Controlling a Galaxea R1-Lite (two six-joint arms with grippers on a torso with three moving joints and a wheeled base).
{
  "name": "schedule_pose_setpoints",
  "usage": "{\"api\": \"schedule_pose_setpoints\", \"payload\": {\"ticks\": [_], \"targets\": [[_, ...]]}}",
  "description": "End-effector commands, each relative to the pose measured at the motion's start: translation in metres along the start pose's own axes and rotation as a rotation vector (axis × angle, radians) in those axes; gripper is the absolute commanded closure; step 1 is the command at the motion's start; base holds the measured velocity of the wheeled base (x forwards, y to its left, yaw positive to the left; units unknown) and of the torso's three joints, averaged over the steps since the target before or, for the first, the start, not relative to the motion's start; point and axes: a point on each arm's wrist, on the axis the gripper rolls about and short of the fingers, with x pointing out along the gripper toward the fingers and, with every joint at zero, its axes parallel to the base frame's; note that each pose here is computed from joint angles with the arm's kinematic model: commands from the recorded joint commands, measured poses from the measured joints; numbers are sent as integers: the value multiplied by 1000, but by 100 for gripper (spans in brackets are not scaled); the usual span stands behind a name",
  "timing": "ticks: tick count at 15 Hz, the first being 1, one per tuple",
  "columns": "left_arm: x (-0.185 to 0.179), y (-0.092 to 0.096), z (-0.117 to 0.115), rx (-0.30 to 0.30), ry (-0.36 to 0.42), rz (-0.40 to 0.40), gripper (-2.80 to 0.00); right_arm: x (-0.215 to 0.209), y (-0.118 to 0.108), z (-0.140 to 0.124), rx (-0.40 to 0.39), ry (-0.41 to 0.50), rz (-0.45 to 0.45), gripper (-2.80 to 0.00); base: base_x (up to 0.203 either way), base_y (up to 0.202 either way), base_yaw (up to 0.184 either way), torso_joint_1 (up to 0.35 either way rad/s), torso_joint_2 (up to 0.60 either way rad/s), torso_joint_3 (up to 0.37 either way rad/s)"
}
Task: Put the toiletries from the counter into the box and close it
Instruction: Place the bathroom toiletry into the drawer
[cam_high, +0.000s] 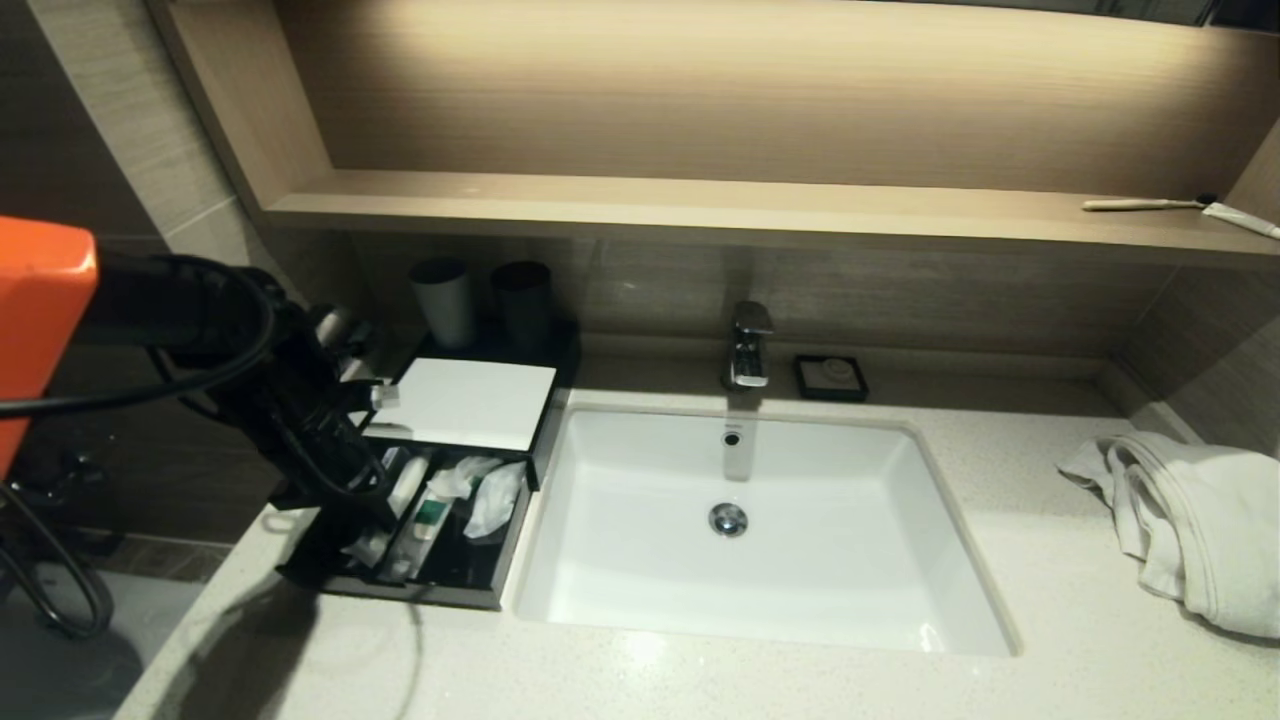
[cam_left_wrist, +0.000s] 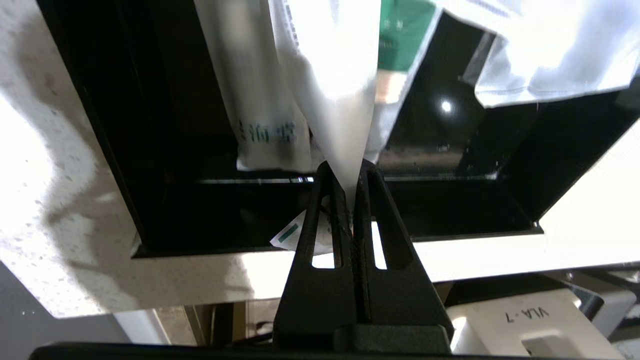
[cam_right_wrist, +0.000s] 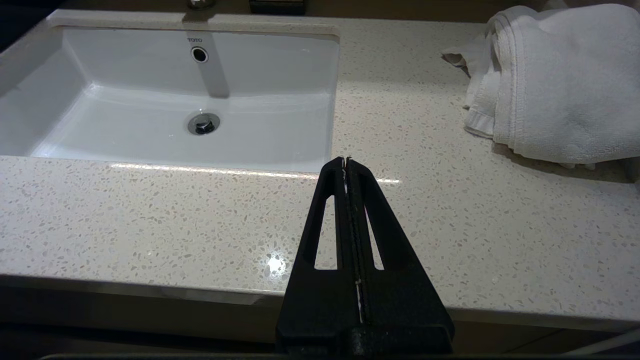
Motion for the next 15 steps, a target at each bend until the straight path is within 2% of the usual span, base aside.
{"api": "schedule_pose_setpoints", "payload": {"ticks": [1, 4, 15], "targets": [[3, 0, 2, -4, -5, 5, 0, 0, 0, 0, 0, 0, -2, 0, 0, 0, 0, 0, 0, 0], [5, -2, 8, -30, -52, 8, 0, 0, 0, 0, 0, 0, 1, 0, 0, 0, 0, 0, 0, 0], [8, -3, 10, -25, -78, 32, 0, 0, 0, 0, 0, 0, 1, 0, 0, 0, 0, 0, 0, 0]]}}
